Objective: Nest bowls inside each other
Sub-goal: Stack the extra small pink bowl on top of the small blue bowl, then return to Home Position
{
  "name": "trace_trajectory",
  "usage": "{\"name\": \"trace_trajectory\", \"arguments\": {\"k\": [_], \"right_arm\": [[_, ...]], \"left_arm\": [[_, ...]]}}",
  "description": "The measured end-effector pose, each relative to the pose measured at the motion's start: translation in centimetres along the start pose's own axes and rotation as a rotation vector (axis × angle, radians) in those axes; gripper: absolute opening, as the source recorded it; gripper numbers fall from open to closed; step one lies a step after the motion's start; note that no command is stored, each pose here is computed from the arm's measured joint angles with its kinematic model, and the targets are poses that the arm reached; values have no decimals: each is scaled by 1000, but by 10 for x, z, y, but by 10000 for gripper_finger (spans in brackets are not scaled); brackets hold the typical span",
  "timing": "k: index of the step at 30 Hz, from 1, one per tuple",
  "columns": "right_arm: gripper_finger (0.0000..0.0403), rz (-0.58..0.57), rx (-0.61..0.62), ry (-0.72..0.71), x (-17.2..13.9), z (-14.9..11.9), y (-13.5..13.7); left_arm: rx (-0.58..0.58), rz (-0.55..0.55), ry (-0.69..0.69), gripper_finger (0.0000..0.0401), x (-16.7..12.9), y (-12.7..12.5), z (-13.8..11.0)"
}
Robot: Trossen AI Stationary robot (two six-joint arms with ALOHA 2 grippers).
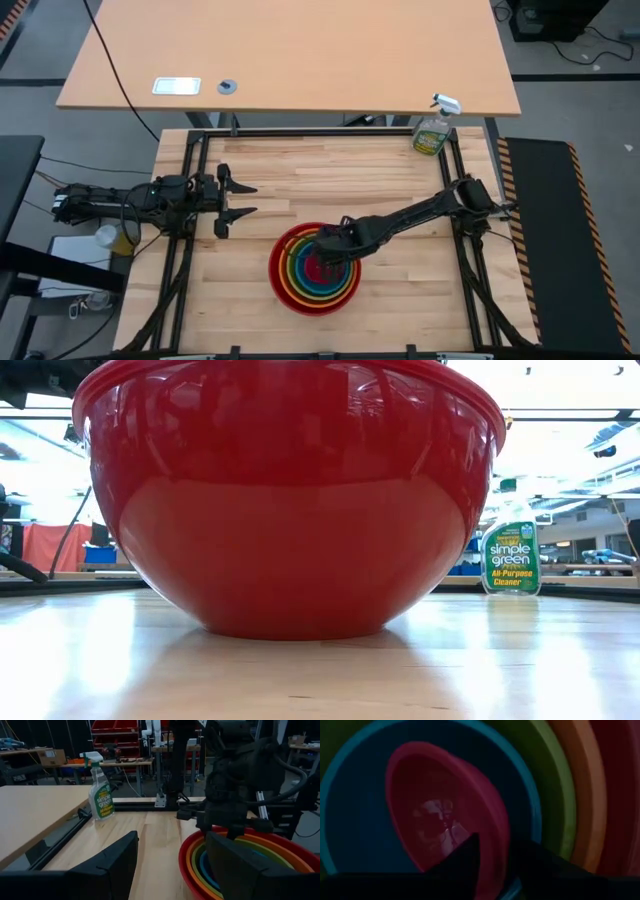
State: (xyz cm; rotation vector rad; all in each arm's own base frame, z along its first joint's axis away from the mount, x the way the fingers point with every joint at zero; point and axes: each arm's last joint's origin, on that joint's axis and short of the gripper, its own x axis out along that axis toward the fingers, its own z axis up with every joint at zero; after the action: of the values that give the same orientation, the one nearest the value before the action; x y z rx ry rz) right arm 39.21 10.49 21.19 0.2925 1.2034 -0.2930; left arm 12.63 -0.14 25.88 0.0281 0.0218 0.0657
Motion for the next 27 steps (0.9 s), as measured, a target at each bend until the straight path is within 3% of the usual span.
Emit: {"name": "trace_trajectory", "arguments": {"k": [6,16,21,27], "right_arm": [[170,-43,64,-1,-25,-2,-12],[170,-226,104,-110,-84,-21,-32],[168,-142,63,-188,-81,-23,-22],[168,-214,48,-139,-84,-38,-32]], "left_arm": [[0,0,4,238,0,0,0],[-3,0,11,238,0,0,-1],[-5,0,12,238,0,0,-1],[-15,-1,15,238,0,0,-1]]}}
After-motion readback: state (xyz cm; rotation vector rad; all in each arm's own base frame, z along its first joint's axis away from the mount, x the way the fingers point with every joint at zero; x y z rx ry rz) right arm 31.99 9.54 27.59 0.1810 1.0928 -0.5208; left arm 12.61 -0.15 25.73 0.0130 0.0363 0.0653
